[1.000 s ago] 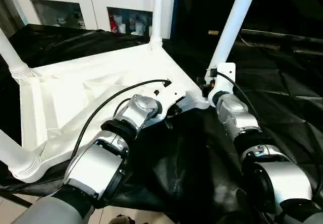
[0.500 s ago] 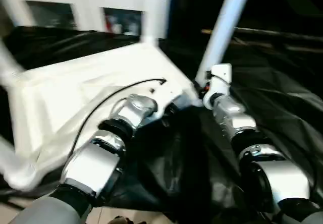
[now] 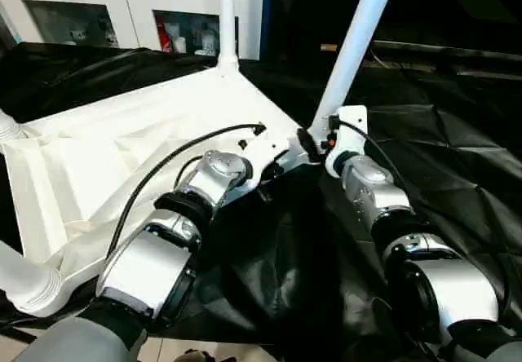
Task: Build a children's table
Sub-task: Rotate leg to tighten
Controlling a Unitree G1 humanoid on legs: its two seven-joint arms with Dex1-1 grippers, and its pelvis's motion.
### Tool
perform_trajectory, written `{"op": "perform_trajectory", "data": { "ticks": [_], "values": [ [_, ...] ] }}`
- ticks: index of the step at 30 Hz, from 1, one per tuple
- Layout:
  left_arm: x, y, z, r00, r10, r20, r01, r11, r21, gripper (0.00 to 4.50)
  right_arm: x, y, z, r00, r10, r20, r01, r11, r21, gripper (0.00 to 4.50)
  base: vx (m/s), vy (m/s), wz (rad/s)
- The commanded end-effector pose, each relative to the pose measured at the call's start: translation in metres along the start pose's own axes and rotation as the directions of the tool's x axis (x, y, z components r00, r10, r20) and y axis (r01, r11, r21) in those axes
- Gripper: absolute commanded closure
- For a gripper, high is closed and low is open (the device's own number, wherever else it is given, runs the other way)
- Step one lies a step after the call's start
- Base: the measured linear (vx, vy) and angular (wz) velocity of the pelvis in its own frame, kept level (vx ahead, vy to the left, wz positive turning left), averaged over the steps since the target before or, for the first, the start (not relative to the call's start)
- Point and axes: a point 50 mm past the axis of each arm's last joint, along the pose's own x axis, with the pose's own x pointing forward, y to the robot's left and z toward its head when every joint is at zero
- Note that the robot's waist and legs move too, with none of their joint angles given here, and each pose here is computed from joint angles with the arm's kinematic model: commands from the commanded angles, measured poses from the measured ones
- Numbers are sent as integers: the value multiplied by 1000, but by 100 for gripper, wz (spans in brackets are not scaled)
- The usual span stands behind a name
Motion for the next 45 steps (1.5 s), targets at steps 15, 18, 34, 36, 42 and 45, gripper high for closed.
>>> {"op": "perform_trajectory", "data": {
  "ticks": [15, 18, 34, 36, 42, 45],
  "values": [
    [2, -6, 9, 998, -50, 29, 48, 997, 57, 450, -1, 10, -20, 993, 70, -98, -71, 998, 1, 4, 0, 0, 0],
    [2, -8, 8, 996, -86, 27, 84, 994, 70, 450, 0, 7, -17, 992, 69, -103, -70, 998, -10, 4, 0, 0, 0],
    [-6, -9, -5, 981, -194, 5, 192, 975, 114, 450, -3, -3, -20, 973, 88, -214, -104, 992, -67, 149, 0, 0, 0],
    [-6, -8, -5, 981, -195, 3, 194, 974, 115, 450, -4, -4, -22, 969, 94, -230, -113, 991, -72, 168, 0, 0, 0],
    [-12, -9, -9, 965, -264, 9, 260, 956, 138, 450, -8, -8, -29, 943, 150, -297, -181, 980, -82, 210, 0, 0, 0],
    [-15, -11, -11, 952, -305, 21, 298, 941, 161, 450, -10, -9, -31, 928, 192, -318, -231, 969, -90, 217, 0, 0, 0]
  ]
}}
